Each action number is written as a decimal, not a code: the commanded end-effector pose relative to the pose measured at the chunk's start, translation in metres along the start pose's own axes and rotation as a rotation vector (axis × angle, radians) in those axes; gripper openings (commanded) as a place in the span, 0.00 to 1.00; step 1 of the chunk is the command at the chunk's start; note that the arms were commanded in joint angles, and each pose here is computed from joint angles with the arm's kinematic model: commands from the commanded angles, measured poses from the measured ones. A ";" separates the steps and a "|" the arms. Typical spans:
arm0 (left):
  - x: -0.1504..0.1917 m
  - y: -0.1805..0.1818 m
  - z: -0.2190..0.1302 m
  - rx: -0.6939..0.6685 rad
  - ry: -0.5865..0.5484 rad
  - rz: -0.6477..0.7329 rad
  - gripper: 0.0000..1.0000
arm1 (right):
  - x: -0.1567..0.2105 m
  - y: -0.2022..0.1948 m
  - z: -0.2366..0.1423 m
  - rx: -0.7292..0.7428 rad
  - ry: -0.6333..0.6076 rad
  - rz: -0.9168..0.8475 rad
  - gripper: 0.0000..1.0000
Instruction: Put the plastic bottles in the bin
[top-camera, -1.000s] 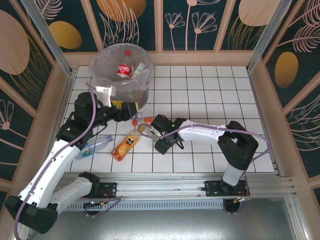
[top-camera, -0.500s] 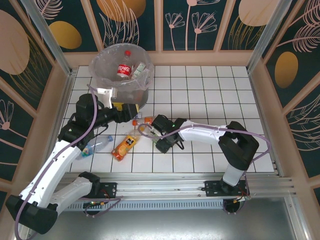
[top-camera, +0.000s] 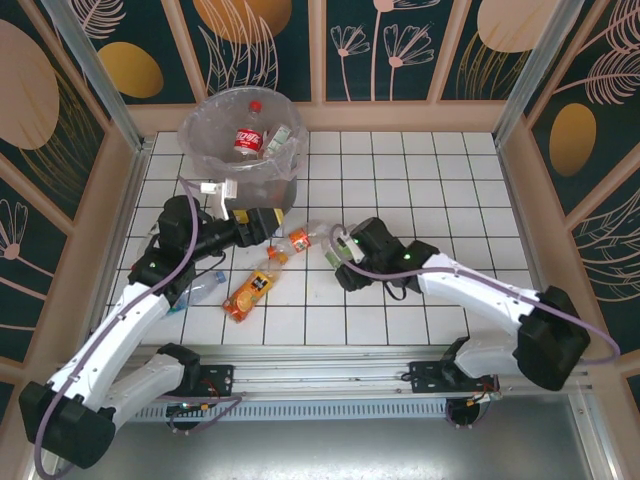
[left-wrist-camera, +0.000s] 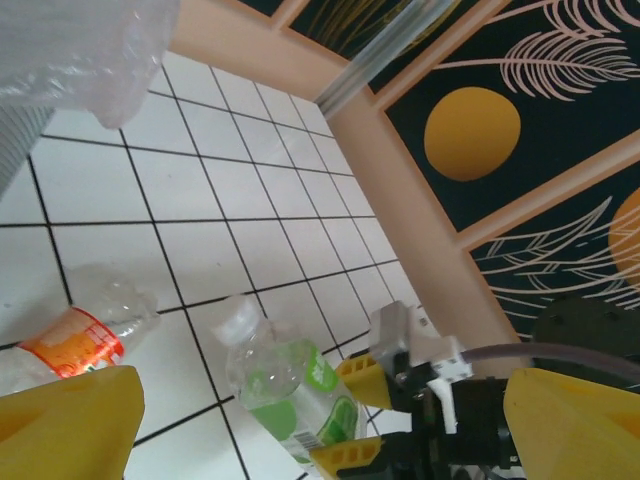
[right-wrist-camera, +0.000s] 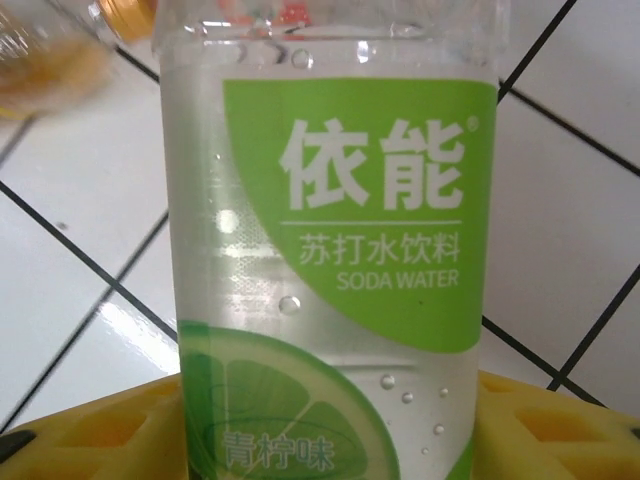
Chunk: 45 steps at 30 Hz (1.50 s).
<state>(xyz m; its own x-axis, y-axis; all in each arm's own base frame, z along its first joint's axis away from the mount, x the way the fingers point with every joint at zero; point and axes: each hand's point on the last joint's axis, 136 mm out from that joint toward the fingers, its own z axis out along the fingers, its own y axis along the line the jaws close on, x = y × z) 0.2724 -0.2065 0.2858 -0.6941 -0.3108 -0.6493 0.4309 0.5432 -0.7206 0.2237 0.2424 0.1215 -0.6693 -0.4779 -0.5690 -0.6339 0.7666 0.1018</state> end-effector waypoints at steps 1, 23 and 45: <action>0.006 -0.017 0.010 0.119 0.006 -0.056 0.92 | -0.014 0.003 -0.014 -0.039 -0.090 0.057 0.60; 0.084 -0.039 0.095 0.205 0.193 -0.204 0.99 | -0.038 0.022 -0.055 -0.171 -0.243 0.040 0.60; 0.078 -0.044 0.112 0.225 0.161 -0.222 0.78 | -0.038 0.029 -0.058 -0.210 -0.247 0.032 0.59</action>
<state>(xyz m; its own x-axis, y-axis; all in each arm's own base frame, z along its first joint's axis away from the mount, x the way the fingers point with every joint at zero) 0.2570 -0.3357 0.2167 -0.8837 -0.2366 -0.4038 0.3199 0.3244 -0.8902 0.2099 0.2560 0.1877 -0.6076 -0.3346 -0.7203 -0.6839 0.6816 0.2603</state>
